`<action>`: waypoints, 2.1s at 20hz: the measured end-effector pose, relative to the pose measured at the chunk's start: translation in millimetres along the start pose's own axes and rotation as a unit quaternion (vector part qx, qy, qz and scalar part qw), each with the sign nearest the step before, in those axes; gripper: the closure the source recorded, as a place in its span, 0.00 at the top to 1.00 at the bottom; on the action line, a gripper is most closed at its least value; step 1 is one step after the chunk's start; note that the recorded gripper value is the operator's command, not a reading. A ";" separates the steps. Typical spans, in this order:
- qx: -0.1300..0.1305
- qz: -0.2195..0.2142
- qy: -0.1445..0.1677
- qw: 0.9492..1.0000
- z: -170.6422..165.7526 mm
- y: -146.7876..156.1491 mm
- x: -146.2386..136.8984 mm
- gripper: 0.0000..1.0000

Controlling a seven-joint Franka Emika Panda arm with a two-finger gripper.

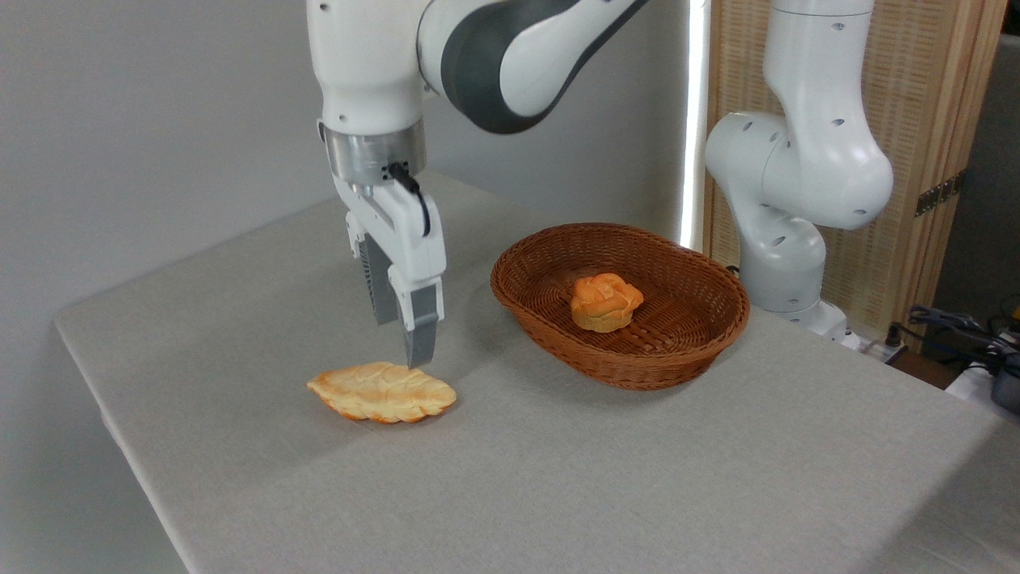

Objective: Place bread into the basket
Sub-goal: 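Lower the gripper onto the flat golden pastry beside the basket, then close the gripper on the pastry's edge, then lift the pastry and carry it over the wicker basket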

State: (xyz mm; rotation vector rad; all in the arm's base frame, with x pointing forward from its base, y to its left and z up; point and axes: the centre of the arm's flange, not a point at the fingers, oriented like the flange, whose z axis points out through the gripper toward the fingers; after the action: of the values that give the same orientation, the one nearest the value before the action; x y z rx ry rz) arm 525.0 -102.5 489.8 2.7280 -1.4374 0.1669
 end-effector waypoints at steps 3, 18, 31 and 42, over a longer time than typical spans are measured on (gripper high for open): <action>-0.007 0.069 -0.005 0.998 16.1 -2.7 0.3 1.00; -0.019 0.253 -0.050 0.966 83.5 0.6 22.3 0.85; -0.016 0.253 -0.048 0.966 86.8 -0.5 24.1 0.34; -0.035 0.141 -0.026 0.989 -21.1 38.0 6.7 0.40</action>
State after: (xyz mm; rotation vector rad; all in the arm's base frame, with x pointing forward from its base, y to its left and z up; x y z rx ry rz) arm 496.0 -127.4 511.4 2.4800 -1.8013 0.0563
